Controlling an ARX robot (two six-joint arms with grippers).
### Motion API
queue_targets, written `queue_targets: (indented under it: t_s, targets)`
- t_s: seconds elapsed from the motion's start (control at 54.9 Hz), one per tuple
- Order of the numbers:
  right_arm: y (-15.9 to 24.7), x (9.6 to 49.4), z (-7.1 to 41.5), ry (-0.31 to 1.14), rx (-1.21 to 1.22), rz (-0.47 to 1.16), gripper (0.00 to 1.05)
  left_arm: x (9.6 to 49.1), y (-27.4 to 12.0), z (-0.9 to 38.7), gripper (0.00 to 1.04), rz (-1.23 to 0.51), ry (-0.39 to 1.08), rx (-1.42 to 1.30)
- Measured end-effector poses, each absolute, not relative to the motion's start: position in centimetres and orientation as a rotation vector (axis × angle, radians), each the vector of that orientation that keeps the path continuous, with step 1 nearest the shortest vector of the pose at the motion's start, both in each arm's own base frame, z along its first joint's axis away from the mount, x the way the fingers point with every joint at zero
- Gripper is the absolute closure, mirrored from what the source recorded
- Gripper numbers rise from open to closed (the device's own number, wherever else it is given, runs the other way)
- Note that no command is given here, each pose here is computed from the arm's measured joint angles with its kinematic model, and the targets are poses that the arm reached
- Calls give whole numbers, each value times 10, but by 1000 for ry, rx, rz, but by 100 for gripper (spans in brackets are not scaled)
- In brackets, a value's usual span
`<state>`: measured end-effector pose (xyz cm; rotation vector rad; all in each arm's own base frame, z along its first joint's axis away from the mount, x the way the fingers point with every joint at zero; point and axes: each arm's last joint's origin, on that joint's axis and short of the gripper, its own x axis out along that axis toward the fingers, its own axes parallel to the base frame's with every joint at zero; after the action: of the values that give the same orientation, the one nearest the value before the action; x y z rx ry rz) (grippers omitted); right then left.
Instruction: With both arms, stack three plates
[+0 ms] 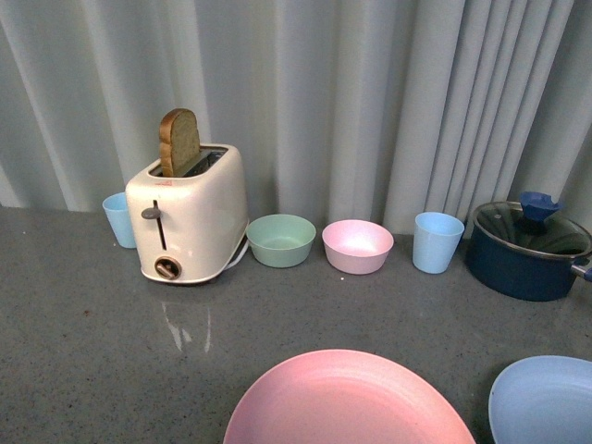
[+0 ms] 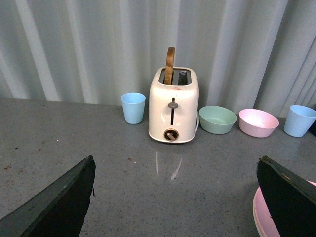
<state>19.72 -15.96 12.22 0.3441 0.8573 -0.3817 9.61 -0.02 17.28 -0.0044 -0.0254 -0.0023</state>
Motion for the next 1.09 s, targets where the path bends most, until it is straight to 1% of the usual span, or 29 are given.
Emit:
queue_targets:
  t_s: [0.2, 0.437, 0.783, 1.092]
  targets:
    - [-148, 231, 93, 961, 266, -234, 7, 96, 0, 173, 7, -2, -26, -4]
    - [-144, 253, 68, 1036, 253, -182, 7, 96, 0, 173, 7, -2, -26, -4]
    - [-138, 277, 56, 1065, 226, -158, 7, 96, 0, 173, 7, -2, -26, -4]
    - [-138, 293, 45, 1085, 268, -173, 7, 96, 0, 173, 7, -2, -26, -4]
